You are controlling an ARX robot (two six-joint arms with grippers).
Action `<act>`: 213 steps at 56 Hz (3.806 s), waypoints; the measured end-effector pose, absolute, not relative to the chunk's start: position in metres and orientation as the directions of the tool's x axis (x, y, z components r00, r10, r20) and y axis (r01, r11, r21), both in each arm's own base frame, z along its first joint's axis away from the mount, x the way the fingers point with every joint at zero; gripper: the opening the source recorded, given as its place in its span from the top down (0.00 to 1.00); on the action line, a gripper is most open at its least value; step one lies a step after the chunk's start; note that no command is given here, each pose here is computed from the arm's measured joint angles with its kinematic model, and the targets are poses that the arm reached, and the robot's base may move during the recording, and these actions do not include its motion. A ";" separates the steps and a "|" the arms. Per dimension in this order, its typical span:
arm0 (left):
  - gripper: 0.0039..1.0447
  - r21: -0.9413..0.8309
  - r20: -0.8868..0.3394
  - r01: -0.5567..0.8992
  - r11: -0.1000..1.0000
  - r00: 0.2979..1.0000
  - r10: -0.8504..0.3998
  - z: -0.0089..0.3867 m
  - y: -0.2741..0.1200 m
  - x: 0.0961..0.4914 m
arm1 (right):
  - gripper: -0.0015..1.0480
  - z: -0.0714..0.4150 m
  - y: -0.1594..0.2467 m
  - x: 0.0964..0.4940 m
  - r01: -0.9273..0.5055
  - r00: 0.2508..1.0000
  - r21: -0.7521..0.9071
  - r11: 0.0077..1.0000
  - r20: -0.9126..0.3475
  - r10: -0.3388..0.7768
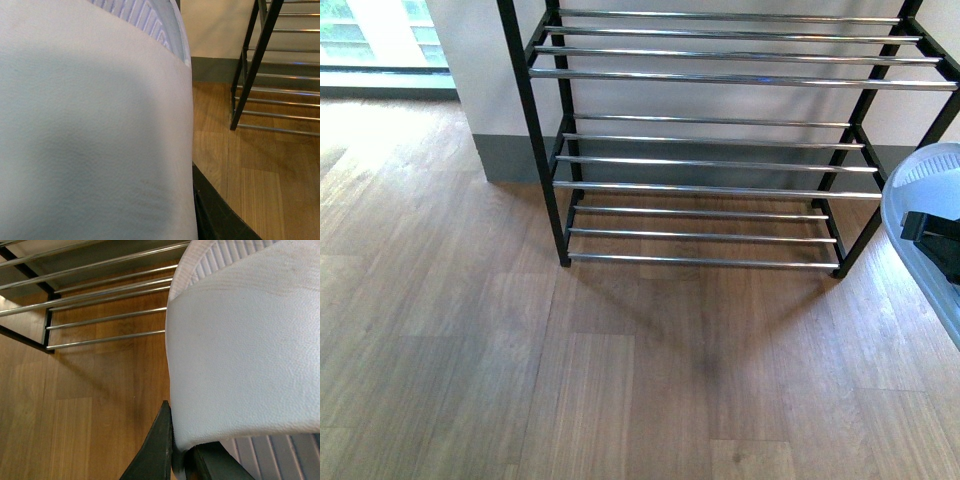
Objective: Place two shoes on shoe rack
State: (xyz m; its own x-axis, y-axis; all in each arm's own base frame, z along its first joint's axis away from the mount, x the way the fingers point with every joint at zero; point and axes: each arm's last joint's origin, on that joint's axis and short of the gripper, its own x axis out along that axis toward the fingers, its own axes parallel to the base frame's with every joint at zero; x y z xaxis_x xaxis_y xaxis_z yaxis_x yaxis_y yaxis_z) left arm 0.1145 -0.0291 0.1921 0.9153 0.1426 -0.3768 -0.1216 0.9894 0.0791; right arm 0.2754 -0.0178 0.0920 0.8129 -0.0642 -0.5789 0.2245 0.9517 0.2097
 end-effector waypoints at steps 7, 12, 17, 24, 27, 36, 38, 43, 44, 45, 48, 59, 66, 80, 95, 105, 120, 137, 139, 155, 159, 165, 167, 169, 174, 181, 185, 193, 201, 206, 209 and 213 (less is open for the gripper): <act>0.98 0.079 -0.376 -0.123 0.989 0.915 0.144 0.192 -0.029 0.114 | 0.98 0.092 -0.018 0.275 0.223 0.813 0.210 0.952 -0.579 -0.063; 0.98 0.079 -0.376 -0.123 0.989 0.915 0.144 0.192 -0.029 0.114 | 0.98 0.092 -0.018 0.275 0.223 0.813 0.211 0.952 -0.579 -0.062; 0.98 0.081 -0.375 -0.125 0.989 0.915 0.146 0.192 -0.029 0.114 | 0.98 0.092 -0.017 0.275 0.221 0.813 0.211 0.952 -0.580 -0.060; 0.98 0.082 -0.374 -0.131 0.988 0.915 0.152 0.192 -0.029 0.114 | 0.98 0.092 -0.014 0.275 0.206 0.814 0.215 0.955 -0.580 -0.046; 0.98 0.082 -0.374 -0.130 0.988 0.915 0.151 0.192 -0.029 0.114 | 0.98 0.092 -0.014 0.275 0.206 0.813 0.215 0.955 -0.580 -0.046; 0.98 0.081 -0.375 -0.127 0.989 0.915 0.148 0.192 -0.029 0.114 | 0.98 0.092 -0.015 0.276 0.210 0.815 0.213 0.954 -0.577 -0.051; 0.98 0.080 -0.375 -0.125 0.989 0.915 0.146 0.192 -0.029 0.114 | 0.98 0.092 -0.015 0.276 0.210 0.815 0.213 0.954 -0.577 -0.051; 0.98 0.080 -0.375 -0.125 0.989 0.915 0.146 0.192 -0.029 0.114 | 0.98 0.092 -0.015 0.276 0.210 0.815 0.213 0.954 -0.577 -0.051; 0.98 0.080 -0.375 -0.125 0.989 0.915 0.146 0.192 -0.029 0.114 | 0.98 0.092 -0.015 0.276 0.210 0.815 0.213 0.954 -0.577 -0.051; 0.98 0.080 -0.375 -0.125 0.989 0.915 0.146 0.192 -0.029 0.114 | 0.98 0.092 -0.015 0.276 0.210 0.815 0.213 0.954 -0.577 -0.051; 0.98 0.080 -0.375 -0.125 0.989 0.915 0.146 0.192 -0.029 0.114 | 0.98 0.092 -0.015 0.276 0.210 0.815 0.213 0.954 -0.578 -0.051; 0.98 0.080 -0.375 -0.125 0.989 0.915 0.146 0.192 -0.029 0.114 | 0.98 0.092 -0.015 0.276 0.211 0.814 0.213 0.954 -0.578 -0.051; 0.98 0.080 -0.375 -0.124 0.989 0.915 0.145 0.192 -0.029 0.114 | 0.98 0.092 -0.015 0.276 0.212 0.814 0.212 0.954 -0.578 -0.052; 0.98 0.080 -0.375 -0.124 0.989 0.915 0.145 0.192 -0.029 0.114 | 0.98 0.092 -0.015 0.276 0.213 0.814 0.212 0.954 -0.579 -0.053; 0.98 0.079 -0.374 -0.124 0.989 0.916 0.145 0.193 -0.029 0.114 | 0.98 0.092 -0.015 0.276 0.211 0.814 0.211 0.954 -0.578 -0.052; 0.98 0.079 -0.373 -0.125 0.989 0.916 0.145 0.193 -0.029 0.114 | 0.98 0.092 -0.016 0.276 0.212 0.814 0.210 0.954 -0.578 -0.054; 0.98 0.079 -0.373 -0.125 0.989 0.916 0.145 0.193 -0.029 0.114 | 0.98 0.115 -0.009 0.281 -0.042 0.906 0.270 0.962 -0.396 0.151; 0.98 0.079 -0.373 -0.125 0.989 0.916 0.145 0.193 -0.029 0.114 | 0.98 0.156 0.015 0.324 -0.121 0.863 0.286 0.951 -0.442 0.243; 0.98 0.079 -0.373 -0.125 0.989 0.916 0.145 0.193 -0.029 0.114 | 0.98 0.154 0.016 0.325 -0.125 0.855 0.288 0.949 -0.453 0.250; 0.98 0.078 -0.373 -0.125 0.989 0.916 0.145 0.193 -0.029 0.114 | 0.98 0.160 0.022 0.315 -0.165 0.849 0.241 0.956 -0.459 0.262; 0.98 0.079 -0.373 -0.125 0.989 0.916 0.145 0.193 -0.029 0.114 | 0.98 0.162 0.018 0.309 -0.168 0.855 0.228 0.959 -0.451 0.256; 0.98 0.078 -0.373 -0.125 0.989 0.916 0.145 0.193 -0.029 0.114 | 0.98 0.154 0.011 0.302 -0.150 0.848 0.229 0.962 -0.471 0.245; 0.98 0.079 -0.373 -0.125 0.989 0.916 0.145 0.193 -0.029 0.114 | 0.98 0.152 0.009 0.301 -0.146 0.845 0.230 0.962 -0.477 0.242; 0.98 0.078 -0.373 -0.124 0.989 0.916 0.145 0.193 -0.029 0.114 | 0.98 0.146 0.006 0.298 -0.135 0.839 0.233 0.963 -0.490 0.236; 0.98 0.078 -0.373 -0.124 0.989 0.916 0.145 0.193 -0.029 0.114 | 0.98 0.135 0.001 0.294 -0.118 0.831 0.228 0.967 -0.511 0.221; 0.98 0.078 -0.373 -0.125 0.989 0.916 0.145 0.193 -0.029 0.114 | 0.98 0.119 -0.002 0.296 -0.101 0.816 0.214 0.972 -0.541 0.204; 0.98 0.078 -0.373 -0.125 0.989 0.916 0.145 0.193 -0.029 0.114 | 0.98 0.107 -0.003 0.295 -0.095 0.798 0.211 0.973 -0.568 0.201; 0.98 0.078 -0.373 -0.124 0.989 0.916 0.145 0.193 -0.029 0.114 | 0.98 0.102 -0.003 0.291 -0.098 0.787 0.207 0.973 -0.583 0.203; 0.98 0.079 -0.373 -0.125 0.989 0.916 0.145 0.193 -0.029 0.114 | 0.98 0.104 -0.001 0.284 -0.115 0.778 0.219 0.969 -0.586 0.225; 0.98 0.078 -0.373 -0.124 0.989 0.916 0.145 0.193 -0.029 0.114 | 0.98 0.110 0.005 0.274 -0.147 0.769 0.235 0.961 -0.584 0.260; 0.98 0.078 -0.373 -0.124 0.989 0.916 0.145 0.193 -0.029 0.114 | 0.98 0.116 0.008 0.270 -0.167 0.770 0.242 0.956 -0.573 0.280; 0.98 0.079 -0.373 -0.125 0.989 0.916 0.145 0.193 -0.029 0.114 | 0.98 0.127 0.014 0.267 -0.197 0.776 0.254 0.947 -0.549 0.309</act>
